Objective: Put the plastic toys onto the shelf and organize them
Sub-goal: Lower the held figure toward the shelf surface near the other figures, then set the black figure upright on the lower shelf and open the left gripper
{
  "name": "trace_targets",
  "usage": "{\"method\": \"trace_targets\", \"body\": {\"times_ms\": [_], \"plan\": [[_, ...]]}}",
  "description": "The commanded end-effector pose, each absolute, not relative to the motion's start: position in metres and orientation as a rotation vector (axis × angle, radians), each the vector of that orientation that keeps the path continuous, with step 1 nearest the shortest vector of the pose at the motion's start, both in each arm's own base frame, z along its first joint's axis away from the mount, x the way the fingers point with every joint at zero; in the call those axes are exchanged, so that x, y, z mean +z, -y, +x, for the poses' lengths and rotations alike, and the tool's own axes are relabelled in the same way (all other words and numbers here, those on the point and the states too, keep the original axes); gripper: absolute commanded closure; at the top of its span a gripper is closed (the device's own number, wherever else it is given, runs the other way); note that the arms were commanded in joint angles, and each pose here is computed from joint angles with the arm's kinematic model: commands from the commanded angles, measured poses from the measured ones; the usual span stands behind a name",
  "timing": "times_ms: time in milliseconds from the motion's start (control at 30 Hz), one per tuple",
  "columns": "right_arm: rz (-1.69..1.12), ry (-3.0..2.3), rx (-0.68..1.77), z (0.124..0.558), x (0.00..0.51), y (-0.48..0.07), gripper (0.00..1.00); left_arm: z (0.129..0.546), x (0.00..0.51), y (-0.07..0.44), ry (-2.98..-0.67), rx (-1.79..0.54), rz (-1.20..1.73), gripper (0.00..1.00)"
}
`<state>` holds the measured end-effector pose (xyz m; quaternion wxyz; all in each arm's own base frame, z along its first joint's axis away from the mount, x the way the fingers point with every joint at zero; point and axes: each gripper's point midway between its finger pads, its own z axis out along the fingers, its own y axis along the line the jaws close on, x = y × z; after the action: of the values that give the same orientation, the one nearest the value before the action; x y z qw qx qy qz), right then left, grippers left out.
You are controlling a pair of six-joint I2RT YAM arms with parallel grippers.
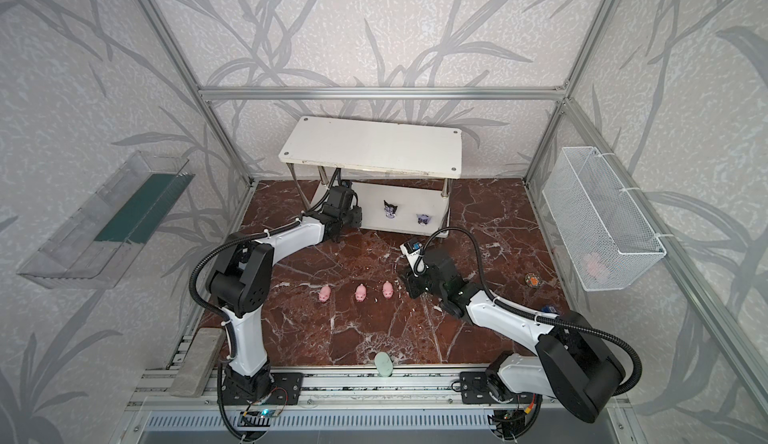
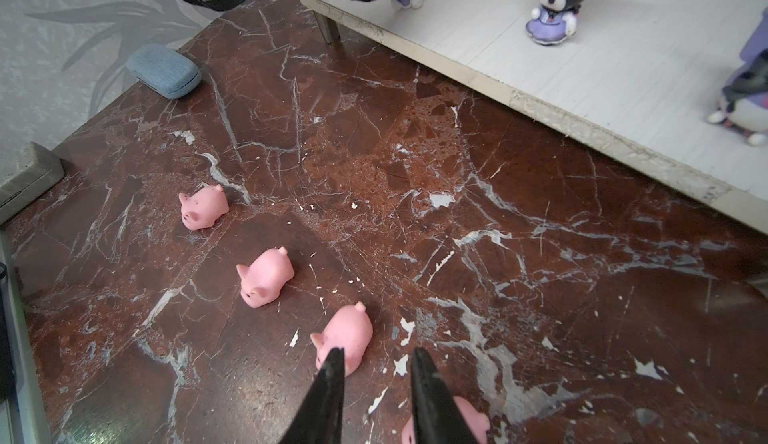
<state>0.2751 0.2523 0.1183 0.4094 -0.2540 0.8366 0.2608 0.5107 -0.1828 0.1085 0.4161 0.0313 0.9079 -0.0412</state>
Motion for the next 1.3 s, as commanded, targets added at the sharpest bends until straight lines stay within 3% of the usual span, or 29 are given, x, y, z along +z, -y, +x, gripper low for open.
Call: {"method": "trace_targets", "body": {"times_ms": [0, 1267], "plan": [[-0.645, -2.101, 0.665, 0.275, 0.116, -0.253, 0.70, 0.520, 0.116, 0.182, -2.271, -0.111, 0.069, 0.73], [-0.653, -2.109, 0.668, 0.274, 0.113, -0.255, 0.71, 0.536, 0.111, 0.173, -2.290, -0.078, 0.081, 0.69]]}}
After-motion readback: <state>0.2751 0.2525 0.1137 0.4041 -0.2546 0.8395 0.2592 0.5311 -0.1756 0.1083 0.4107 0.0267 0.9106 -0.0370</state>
